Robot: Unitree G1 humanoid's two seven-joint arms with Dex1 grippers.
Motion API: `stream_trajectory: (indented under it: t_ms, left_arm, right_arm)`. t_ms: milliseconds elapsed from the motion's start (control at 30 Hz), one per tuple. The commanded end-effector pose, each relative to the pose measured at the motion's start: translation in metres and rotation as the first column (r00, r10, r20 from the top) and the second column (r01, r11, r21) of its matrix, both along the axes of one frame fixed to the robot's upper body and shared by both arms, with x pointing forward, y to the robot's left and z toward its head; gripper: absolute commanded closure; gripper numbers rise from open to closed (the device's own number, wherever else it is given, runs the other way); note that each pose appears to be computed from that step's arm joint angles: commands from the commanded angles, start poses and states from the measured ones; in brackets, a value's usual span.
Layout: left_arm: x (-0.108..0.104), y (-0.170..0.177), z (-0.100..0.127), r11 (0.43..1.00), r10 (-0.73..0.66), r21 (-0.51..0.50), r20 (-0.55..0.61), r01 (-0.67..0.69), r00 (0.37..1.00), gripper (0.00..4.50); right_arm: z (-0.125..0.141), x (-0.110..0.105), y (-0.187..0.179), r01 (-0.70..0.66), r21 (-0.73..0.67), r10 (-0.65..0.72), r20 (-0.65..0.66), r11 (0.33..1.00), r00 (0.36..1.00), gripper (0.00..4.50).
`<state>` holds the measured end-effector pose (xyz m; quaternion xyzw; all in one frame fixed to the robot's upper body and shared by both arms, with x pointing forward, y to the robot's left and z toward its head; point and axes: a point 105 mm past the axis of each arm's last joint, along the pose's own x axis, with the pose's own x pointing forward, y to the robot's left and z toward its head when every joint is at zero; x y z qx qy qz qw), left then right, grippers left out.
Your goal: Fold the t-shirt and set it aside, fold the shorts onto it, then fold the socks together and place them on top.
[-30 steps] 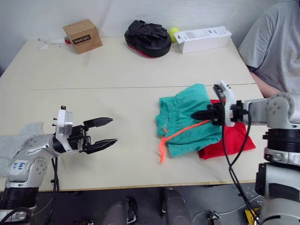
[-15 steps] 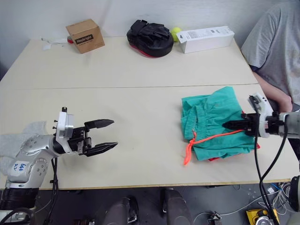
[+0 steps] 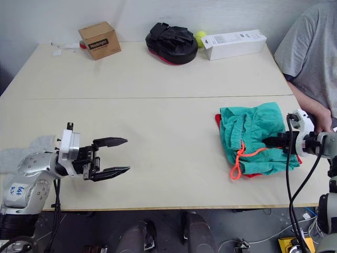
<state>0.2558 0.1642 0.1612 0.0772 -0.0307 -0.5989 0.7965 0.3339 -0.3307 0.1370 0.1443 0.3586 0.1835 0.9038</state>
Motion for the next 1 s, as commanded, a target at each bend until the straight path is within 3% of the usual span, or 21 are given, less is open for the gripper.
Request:
stream_trajectory:
  t_ms: [33,100,167,233,300,367,400,500,600,700,767,867,1000]
  left_arm:
    - [-0.005,0.001,0.01,1.0,-0.007,0.015,0.042,0.007,0.999,0.0]
    - [-0.006,0.002,0.01,1.0,-0.003,0.022,0.039,0.002,0.999,0.0]
    - [-0.007,0.009,0.01,0.999,0.021,0.035,0.036,-0.022,0.999,0.0]
    - [-0.008,0.017,0.01,0.998,0.046,0.045,0.029,-0.047,0.999,0.0]
    - [-0.009,0.024,0.008,0.996,0.068,0.057,0.018,-0.069,0.997,0.0]
    - [-0.011,0.03,0.005,0.994,0.087,0.064,0.01,-0.087,0.996,0.0]
    - [-0.012,0.033,0.004,0.992,0.105,0.066,0.007,-0.105,0.994,0.0]
    - [-0.011,0.045,0.001,0.983,0.175,0.06,0.004,-0.175,0.985,0.0]
    - [-0.014,0.061,-0.004,0.962,0.27,0.051,-0.009,-0.269,0.963,0.0]
    - [-0.019,0.08,-0.011,0.923,0.385,0.037,-0.039,-0.384,0.922,0.0]
    - [-0.024,0.094,-0.015,0.882,0.47,0.042,-0.022,-0.469,0.883,0.0]
    - [-0.051,0.137,-0.028,0.738,0.675,0.029,-0.036,-0.674,0.737,0.0]
    - [-0.1,0.18,-0.047,0.525,0.849,0.038,-0.087,-0.85,0.521,0.0]
  right_arm:
    - [0.022,-0.004,-0.015,-0.004,-0.103,0.014,0.094,0.995,0.995,2.74]
    - [0.03,-0.009,-0.02,-0.03,-0.155,0.049,0.122,0.988,0.991,2.05]
    - [0.051,-0.024,-0.023,-0.15,-0.272,0.214,0.225,0.951,0.95,1.31]
    - [0.07,-0.04,-0.013,-0.295,-0.389,0.425,0.306,0.873,0.852,0.65]
    - [0.082,-0.047,-0.007,-0.328,-0.532,0.561,0.367,0.781,0.742,0.01]
    - [0.087,-0.053,-0.001,-0.329,-0.621,0.646,0.394,0.711,0.654,0.01]
    - [0.093,-0.057,0.009,-0.348,-0.628,0.689,0.448,0.696,0.57,0.01]
    - [0.096,-0.064,0.039,-0.366,-0.613,0.713,0.58,0.7,0.393,0.01]
    - [0.071,-0.071,0.071,-0.445,-0.594,0.737,0.608,0.67,0.296,0.01]
    - [0.055,-0.074,0.099,-0.483,-0.543,0.697,0.679,0.687,0.228,0.01]
    - [0.04,-0.081,0.113,-0.531,-0.527,0.701,0.687,0.664,0.194,0.01]
    - [0.019,-0.097,0.145,-0.588,-0.5,0.669,0.737,0.636,0.098,0.01]
    - [0.012,-0.116,0.174,-0.617,-0.46,0.58,0.814,0.638,-0.007,0.01]
